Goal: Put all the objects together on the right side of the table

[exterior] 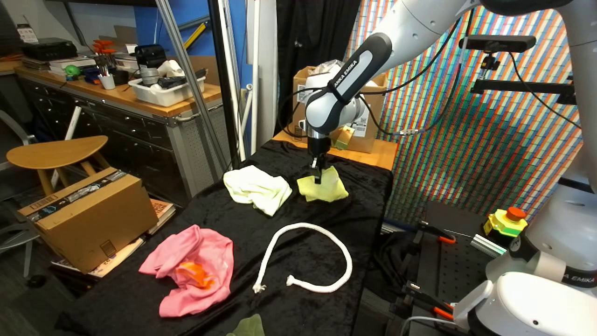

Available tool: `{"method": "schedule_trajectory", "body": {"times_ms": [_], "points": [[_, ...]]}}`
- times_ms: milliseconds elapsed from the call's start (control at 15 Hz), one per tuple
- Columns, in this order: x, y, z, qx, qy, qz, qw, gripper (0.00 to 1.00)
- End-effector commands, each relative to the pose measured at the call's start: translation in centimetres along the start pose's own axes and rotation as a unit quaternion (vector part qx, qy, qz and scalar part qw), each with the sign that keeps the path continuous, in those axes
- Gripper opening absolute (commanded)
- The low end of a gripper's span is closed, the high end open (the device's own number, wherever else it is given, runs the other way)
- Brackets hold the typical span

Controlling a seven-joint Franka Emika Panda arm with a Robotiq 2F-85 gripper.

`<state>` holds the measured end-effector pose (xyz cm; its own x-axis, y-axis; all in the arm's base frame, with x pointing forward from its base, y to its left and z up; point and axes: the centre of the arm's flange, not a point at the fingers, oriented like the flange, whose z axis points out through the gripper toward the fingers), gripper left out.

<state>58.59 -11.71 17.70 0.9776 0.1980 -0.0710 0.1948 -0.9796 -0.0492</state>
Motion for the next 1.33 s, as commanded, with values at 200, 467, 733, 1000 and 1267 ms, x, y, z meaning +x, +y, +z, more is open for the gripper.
{"method": "schedule_trajectory", "body": {"times_ms": [200, 467, 733, 1000, 1267], "points": [[-0.6, -2.8, -5.9, -0.024, 0.101, 0.024, 0.9943, 0.11], [1.1, -5.5, -8.6, -0.034, 0.125, 0.007, 0.9916, 0.10], [4.0, -8.8, -10.6, -0.048, 0.131, -0.009, 0.9902, 0.10], [7.5, -11.2, -10.9, -0.065, 0.163, 0.018, 0.9843, 0.10], [10.5, -12.1, -10.8, -0.078, 0.212, 0.081, 0.9708, 0.10]]}}
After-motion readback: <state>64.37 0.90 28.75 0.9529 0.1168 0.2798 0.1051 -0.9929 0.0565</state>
